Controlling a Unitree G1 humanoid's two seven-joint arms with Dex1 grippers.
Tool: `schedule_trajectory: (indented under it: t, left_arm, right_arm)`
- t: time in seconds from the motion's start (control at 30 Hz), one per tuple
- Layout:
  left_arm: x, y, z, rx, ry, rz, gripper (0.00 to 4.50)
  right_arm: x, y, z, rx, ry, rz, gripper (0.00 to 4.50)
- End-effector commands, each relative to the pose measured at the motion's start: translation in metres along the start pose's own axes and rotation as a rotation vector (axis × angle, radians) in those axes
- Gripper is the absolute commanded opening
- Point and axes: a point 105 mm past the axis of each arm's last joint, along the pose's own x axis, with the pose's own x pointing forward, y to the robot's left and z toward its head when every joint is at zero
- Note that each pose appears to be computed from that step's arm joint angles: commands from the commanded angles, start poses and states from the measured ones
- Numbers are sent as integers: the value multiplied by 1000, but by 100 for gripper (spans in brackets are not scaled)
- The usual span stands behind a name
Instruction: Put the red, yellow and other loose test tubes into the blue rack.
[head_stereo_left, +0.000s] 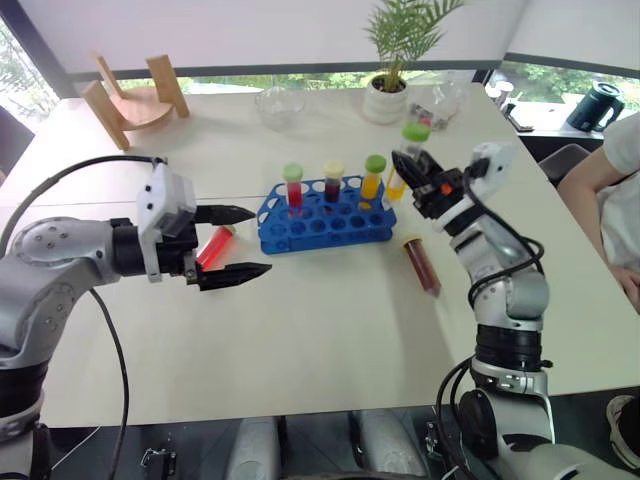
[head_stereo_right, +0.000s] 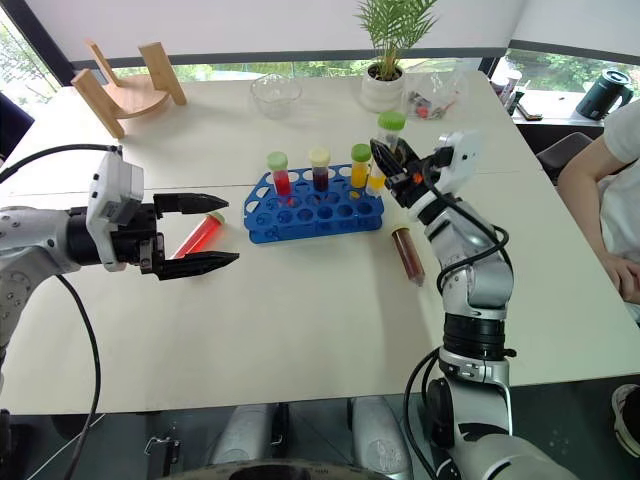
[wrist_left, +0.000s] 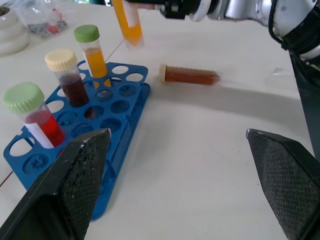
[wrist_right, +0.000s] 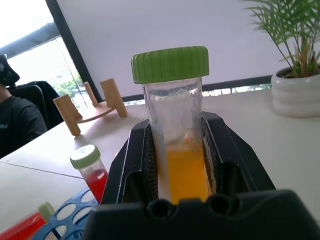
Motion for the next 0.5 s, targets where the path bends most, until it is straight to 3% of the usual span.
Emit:
schedule_trajectory:
  t: [0.03, 0.5]
  left_arm:
    - [-2, -1, 10, 34, -16, 7, 450]
    - [-4, -3, 13, 30, -13, 21, 450]
  right_arm:
    - [2, 7, 2, -30, -49, 27, 81]
    - [9, 4, -29, -27, -1, 41, 81]
